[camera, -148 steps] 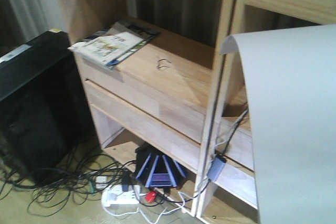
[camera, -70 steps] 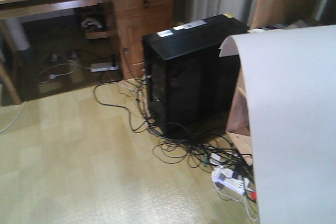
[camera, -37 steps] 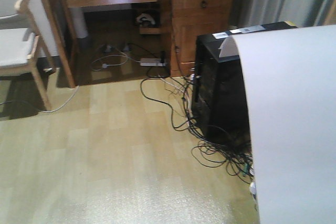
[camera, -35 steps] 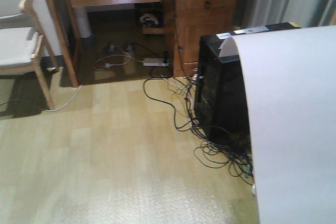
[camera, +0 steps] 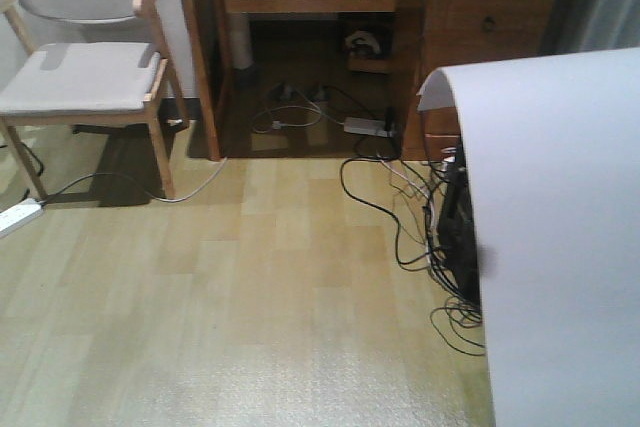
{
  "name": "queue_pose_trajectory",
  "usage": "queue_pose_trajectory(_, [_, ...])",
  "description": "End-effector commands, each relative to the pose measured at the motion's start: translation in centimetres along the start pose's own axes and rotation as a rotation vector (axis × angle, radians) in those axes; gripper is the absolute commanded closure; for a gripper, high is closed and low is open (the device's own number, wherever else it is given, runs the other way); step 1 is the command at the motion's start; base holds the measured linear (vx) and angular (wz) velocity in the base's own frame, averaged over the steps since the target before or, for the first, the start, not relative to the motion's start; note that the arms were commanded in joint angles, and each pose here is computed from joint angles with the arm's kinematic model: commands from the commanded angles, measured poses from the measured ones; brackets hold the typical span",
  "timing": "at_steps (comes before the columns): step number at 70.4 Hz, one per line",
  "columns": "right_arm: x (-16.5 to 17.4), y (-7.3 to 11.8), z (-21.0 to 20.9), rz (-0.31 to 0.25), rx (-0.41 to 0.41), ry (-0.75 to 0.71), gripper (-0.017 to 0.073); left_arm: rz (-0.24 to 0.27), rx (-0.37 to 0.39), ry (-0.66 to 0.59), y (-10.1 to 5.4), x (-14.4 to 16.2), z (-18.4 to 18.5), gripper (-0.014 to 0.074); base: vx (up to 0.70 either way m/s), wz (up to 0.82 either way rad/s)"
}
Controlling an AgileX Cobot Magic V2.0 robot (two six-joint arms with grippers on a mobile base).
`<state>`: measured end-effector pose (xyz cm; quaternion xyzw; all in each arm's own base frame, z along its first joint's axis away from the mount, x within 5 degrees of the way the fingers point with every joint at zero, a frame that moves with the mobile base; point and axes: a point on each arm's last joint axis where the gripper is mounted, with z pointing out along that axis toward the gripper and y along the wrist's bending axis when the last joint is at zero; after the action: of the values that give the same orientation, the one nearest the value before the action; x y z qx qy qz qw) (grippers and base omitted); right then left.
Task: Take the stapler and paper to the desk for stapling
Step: 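Drive the base to the wooden desk holding stapler and paper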
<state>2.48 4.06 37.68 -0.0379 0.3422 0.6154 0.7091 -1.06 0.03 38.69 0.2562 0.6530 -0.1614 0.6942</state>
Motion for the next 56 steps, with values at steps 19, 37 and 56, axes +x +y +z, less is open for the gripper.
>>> queue_pose_trajectory(19, [-0.63,0.56,0.58,-0.009,-0.031,-0.026,0.0566,-0.007,-0.018,-0.123,0.28,-1.73,-0.03,0.0600,0.18,0.23])
queue_pose_trajectory(37, [-0.63,0.56,0.58,-0.009,-0.031,-0.026,0.0566,-0.007,-0.018,-0.123,0.28,-1.73,-0.03,0.0600,0.25,0.13])
queue_pose_trajectory(56, [-0.63,0.56,0.58,-0.009,-0.031,-0.026,0.0566,-0.007,-0.018,-0.123,0.28,-1.73,-0.03,0.0600,0.33,0.04])
